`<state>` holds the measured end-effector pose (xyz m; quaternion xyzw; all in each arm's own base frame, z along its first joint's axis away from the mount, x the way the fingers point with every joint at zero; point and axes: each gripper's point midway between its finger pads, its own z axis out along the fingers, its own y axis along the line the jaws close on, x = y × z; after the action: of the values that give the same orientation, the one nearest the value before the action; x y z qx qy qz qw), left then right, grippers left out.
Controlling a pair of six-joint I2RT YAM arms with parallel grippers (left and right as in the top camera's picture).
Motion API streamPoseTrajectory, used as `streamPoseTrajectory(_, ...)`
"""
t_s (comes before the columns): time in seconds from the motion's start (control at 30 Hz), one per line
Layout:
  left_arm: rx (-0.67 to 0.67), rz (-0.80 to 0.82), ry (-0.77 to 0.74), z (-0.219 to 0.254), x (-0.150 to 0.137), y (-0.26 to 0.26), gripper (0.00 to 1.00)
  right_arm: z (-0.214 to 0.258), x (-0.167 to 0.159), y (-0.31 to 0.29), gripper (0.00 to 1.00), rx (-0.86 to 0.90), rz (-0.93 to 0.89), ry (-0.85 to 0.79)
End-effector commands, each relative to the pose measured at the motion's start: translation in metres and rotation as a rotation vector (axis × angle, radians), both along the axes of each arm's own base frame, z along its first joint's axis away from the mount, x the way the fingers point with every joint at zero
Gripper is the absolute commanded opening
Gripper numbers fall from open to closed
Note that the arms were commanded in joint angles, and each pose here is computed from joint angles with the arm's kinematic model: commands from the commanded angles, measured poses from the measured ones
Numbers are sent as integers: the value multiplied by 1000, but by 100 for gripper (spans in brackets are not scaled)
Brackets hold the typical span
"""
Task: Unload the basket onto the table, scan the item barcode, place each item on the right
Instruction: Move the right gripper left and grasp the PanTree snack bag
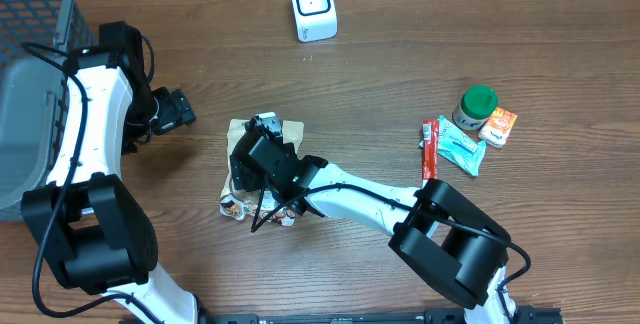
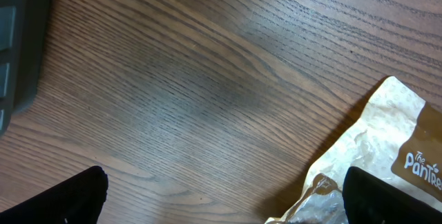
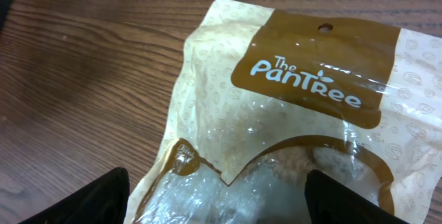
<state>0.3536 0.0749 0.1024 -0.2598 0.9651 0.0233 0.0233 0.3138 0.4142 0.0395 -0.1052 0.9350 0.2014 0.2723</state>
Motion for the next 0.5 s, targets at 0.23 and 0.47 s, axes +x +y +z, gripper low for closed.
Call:
streamPoseTrajectory(0.23, 15, -7, -30, 10, 4, 1, 100, -15, 7, -16, 82, -73, -51, -13)
streamPoseTrajectory(0.47, 15, -7, -30, 10, 4, 1, 100, -22, 8, -33, 83, -148, -83, -14)
